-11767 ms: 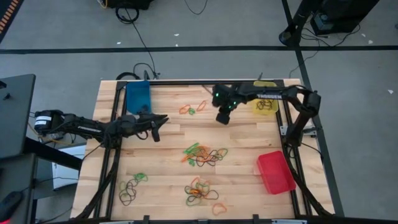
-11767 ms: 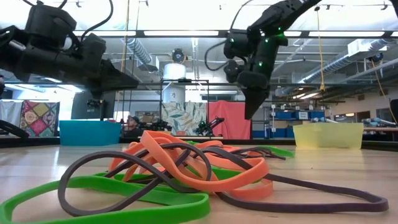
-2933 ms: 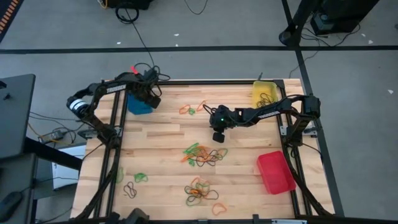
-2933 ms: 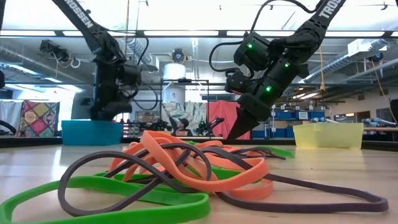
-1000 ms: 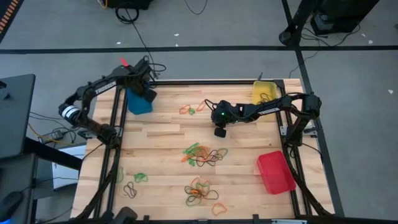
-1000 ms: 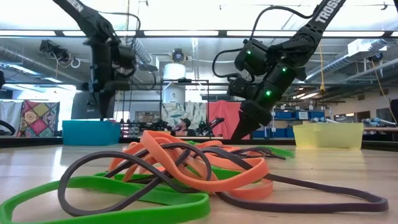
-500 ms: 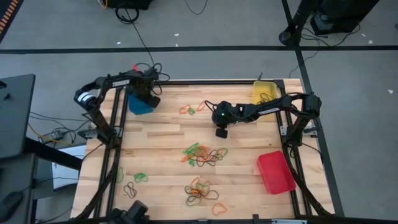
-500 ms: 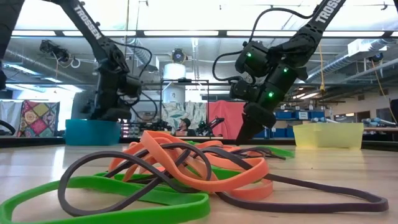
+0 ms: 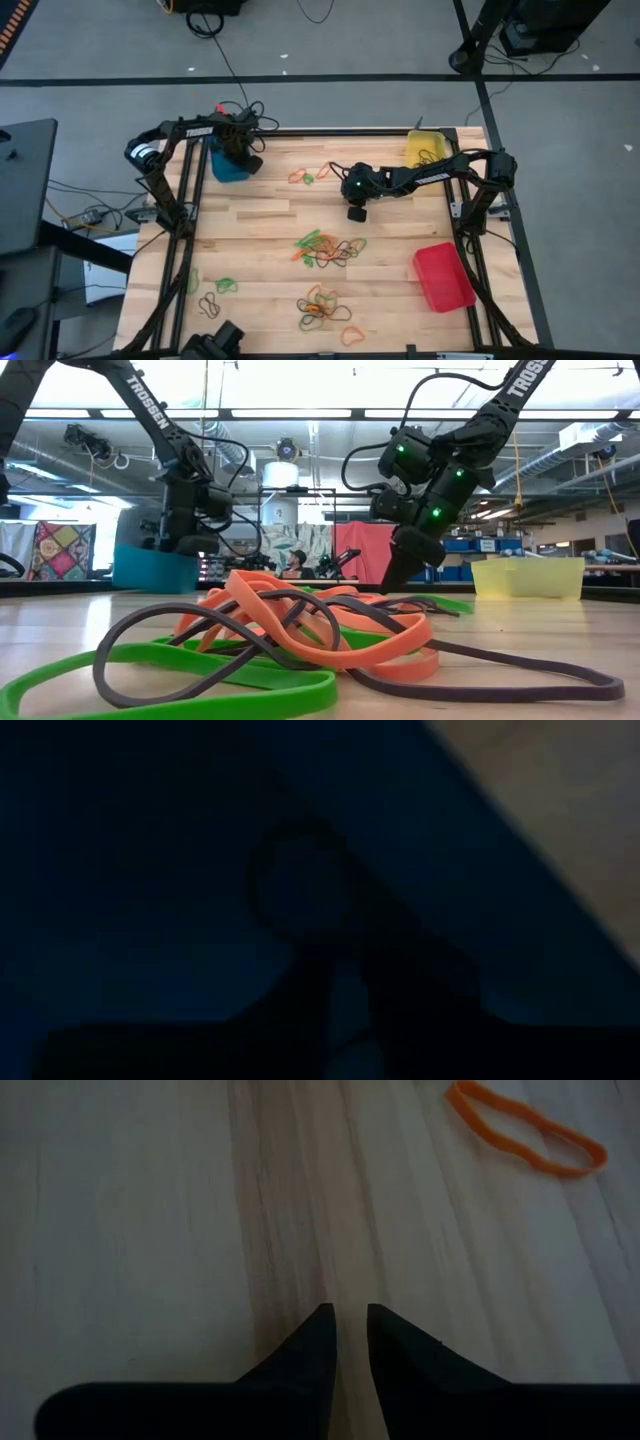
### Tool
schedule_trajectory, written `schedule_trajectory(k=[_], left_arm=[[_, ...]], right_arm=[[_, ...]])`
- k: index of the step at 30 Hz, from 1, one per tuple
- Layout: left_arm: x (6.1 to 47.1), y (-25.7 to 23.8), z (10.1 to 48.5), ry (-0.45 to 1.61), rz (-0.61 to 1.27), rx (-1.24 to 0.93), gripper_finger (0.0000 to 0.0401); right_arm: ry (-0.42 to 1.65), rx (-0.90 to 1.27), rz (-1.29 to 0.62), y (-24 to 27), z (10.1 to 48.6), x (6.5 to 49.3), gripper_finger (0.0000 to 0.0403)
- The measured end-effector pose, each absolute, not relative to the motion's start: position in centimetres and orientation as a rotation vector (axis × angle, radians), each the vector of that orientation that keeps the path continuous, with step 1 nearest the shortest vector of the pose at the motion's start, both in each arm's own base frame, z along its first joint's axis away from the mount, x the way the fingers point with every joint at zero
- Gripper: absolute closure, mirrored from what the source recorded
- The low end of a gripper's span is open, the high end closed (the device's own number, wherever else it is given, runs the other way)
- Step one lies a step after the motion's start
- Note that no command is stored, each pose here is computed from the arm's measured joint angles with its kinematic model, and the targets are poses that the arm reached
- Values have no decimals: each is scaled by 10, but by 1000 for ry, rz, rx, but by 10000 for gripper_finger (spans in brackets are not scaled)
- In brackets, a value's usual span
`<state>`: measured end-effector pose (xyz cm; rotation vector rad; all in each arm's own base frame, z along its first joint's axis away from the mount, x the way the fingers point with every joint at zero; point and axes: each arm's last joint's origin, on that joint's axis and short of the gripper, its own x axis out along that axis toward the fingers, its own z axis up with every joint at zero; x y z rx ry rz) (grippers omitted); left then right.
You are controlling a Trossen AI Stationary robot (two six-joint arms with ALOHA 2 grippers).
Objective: Sort rubber bands into baskets
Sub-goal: Put the brown rubber band into the yellow bin
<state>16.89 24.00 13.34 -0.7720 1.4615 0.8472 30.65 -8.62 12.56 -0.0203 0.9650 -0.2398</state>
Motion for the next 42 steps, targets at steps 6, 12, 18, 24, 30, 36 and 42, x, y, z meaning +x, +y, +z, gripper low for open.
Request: schedule_trajectory(k=[6, 12, 18, 24, 30, 36, 42], left_arm=[[173, 236, 135, 1455, 792, -762, 397], [187, 219, 187, 1309, 760, -660, 399], [185, 197, 245, 1089, 789, -578, 400], [188, 179, 257, 1046, 791, -601, 400], [202, 173, 235, 1212, 754, -548, 396], [209, 177, 218, 1284, 673, -510, 352], [198, 175, 185, 1255, 644, -571, 256]], right_arm=[[977, -21, -237, -86, 125, 306, 328], [978, -17, -240, -86, 125, 306, 328], [976, -17, -243, -86, 125, 306, 328], [970, -17, -245, -86, 125, 306, 328], [969, -14, -246, -86, 125, 306, 328], [985, -18, -234, -83, 124, 306, 328], [997, -24, -229, -82, 123, 304, 328]])
